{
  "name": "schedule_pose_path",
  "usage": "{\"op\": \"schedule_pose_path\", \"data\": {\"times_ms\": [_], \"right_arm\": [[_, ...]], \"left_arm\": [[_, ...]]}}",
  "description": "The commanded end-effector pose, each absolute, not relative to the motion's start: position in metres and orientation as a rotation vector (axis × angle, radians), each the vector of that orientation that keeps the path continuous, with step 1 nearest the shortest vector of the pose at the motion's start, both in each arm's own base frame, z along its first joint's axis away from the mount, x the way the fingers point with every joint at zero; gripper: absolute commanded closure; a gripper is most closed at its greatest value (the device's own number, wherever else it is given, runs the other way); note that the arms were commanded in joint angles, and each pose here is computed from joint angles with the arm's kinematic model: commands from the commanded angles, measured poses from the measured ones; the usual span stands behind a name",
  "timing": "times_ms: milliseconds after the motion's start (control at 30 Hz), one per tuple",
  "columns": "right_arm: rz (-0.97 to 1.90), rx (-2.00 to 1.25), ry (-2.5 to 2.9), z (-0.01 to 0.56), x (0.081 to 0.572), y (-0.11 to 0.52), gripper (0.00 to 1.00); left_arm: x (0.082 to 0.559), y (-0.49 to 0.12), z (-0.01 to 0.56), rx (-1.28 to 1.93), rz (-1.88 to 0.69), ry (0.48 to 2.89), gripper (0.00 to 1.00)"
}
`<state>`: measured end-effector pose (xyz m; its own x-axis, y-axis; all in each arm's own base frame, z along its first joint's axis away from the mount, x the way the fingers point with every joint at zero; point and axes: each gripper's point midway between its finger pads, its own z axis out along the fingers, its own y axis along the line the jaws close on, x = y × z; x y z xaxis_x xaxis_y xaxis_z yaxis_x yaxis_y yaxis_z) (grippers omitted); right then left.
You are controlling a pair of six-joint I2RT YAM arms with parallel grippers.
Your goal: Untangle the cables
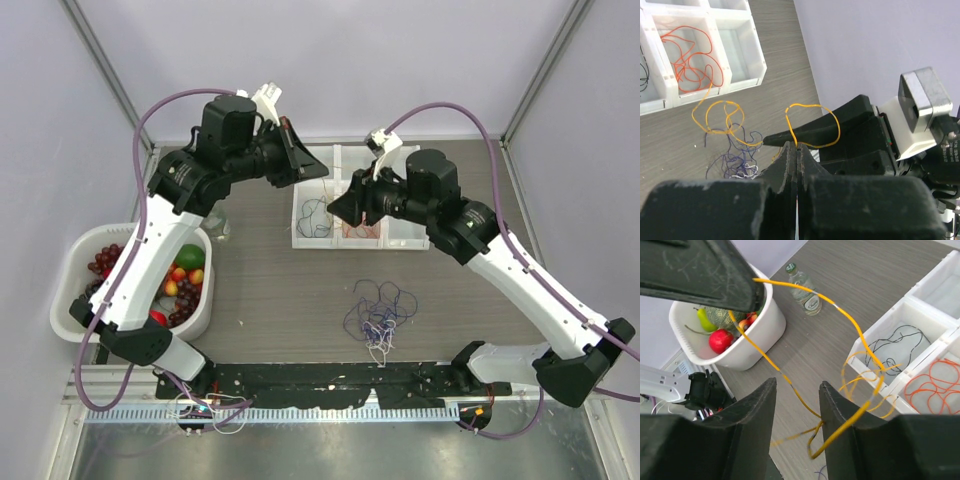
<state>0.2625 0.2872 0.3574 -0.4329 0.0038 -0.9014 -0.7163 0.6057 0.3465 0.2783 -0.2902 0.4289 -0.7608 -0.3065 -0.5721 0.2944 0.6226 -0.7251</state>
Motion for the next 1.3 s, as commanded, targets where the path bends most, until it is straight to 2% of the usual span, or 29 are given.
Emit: {"op": "schedule_pose_path", "data": {"times_ms": [0, 67, 100, 133, 167, 200, 267, 300, 333, 433, 667, 867, 1000, 1267], "right_arm": [[0.952, -0.592, 1.801, 0.365, 0.26, 0.294, 0.6], [0.926, -0.562, 1.812, 0.362, 0.265, 0.291, 0.78], [0.913, -0.547, 1.819, 0.36, 0.267, 0.29, 0.95], [0.866, -0.501, 1.829, 0.359, 0.275, 0.284, 0.99], [0.839, -0.474, 1.84, 0.356, 0.279, 0.281, 0.99], [0.774, -0.425, 1.849, 0.354, 0.288, 0.272, 0.99], [0.686, -0.338, 1.867, 0.35, 0.301, 0.256, 0.99], [0.623, -0.273, 1.869, 0.35, 0.313, 0.241, 0.99], [0.602, -0.239, 1.881, 0.346, 0.317, 0.235, 0.99], [0.549, -0.109, 1.908, 0.338, 0.34, 0.203, 0.99], [0.441, 0.055, 2.014, 0.294, 0.389, 0.152, 0.99], [0.438, 0.149, 2.104, 0.238, 0.424, 0.124, 0.99], [0.541, 0.173, 2.185, 0.196, 0.433, 0.127, 0.99], [0.552, 0.355, 2.392, 0.128, 0.437, 0.118, 0.99]], "left_arm": [[0.281, -0.297, 0.441, -0.015, -1.199, 2.124, 1.0], [0.283, -0.298, 0.44, -0.019, -1.201, 2.126, 1.0], [0.284, -0.297, 0.441, -0.016, -1.2, 2.12, 1.0], [0.286, -0.297, 0.441, -0.01, -1.192, 2.115, 1.0], [0.288, -0.294, 0.441, -0.015, -1.172, 2.109, 0.96], [0.291, -0.289, 0.44, -0.025, -1.145, 2.106, 0.84], [0.295, -0.277, 0.435, -0.052, -1.075, 2.109, 0.54], [0.296, -0.27, 0.436, -0.065, -1.049, 2.102, 0.44], [0.297, -0.264, 0.433, -0.07, -1.026, 2.1, 0.38], [0.296, -0.251, 0.424, -0.066, -0.966, 2.103, 0.29], [0.286, -0.242, 0.381, -0.021, -0.921, 2.181, 0.27], [0.27, -0.247, 0.34, 0.058, -0.944, 2.286, 0.32], [0.265, -0.248, 0.317, 0.108, -0.931, 2.349, 0.34], [0.264, -0.252, 0.299, 0.152, -0.922, 2.412, 0.34]]}}
